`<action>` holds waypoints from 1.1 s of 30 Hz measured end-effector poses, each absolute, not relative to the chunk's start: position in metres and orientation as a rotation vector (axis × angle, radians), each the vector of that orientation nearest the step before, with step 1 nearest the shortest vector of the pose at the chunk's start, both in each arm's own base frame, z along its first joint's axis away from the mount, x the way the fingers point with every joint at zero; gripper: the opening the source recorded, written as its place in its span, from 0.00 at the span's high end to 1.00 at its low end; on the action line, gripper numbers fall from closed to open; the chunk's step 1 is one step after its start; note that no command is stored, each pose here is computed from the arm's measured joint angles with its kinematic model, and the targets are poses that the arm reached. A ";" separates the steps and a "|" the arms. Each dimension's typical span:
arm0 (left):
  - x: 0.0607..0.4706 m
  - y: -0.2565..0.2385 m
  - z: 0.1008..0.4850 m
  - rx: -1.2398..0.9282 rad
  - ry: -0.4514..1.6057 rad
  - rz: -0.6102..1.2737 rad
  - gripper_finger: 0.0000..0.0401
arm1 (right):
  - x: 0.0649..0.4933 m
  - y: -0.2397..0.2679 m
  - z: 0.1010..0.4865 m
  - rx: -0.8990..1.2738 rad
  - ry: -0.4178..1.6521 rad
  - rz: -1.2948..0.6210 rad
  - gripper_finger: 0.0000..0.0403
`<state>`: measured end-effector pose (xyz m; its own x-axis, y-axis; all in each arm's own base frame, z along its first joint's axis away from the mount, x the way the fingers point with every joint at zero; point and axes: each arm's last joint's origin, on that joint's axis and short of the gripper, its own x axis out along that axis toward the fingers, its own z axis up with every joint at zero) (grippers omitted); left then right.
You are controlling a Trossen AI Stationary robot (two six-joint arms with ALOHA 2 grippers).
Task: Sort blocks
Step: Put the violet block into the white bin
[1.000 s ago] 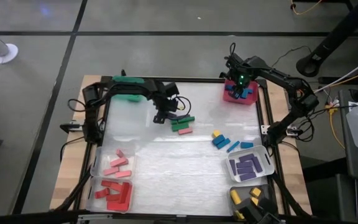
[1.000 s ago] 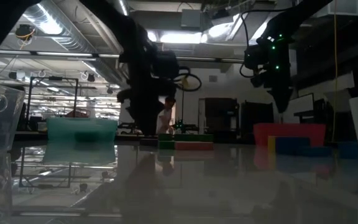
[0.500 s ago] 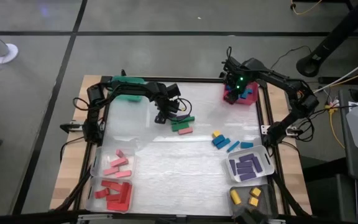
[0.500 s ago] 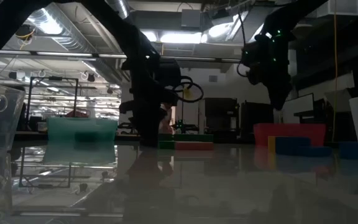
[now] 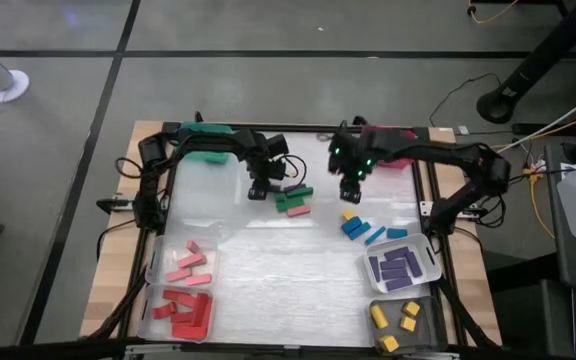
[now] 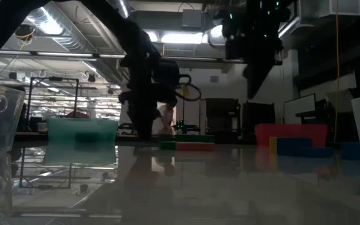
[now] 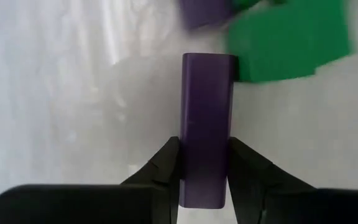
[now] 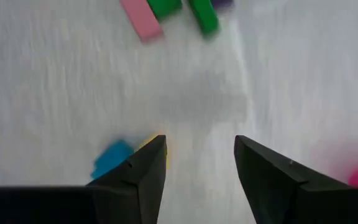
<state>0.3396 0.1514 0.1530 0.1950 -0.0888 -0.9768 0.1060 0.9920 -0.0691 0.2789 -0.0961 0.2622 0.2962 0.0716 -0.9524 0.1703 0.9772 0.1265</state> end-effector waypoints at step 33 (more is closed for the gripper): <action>0.327 0.127 0.225 -0.760 0.827 -0.755 0.77 | 0.351 0.020 0.305 -0.261 0.561 -0.072 0.53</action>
<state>0.3268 0.1267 0.2252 0.4628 -0.8140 -0.3510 0.2760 0.5087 -0.8155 0.3513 0.0198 0.3047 0.8452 -0.1386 -0.5162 -0.0032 0.9645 -0.2642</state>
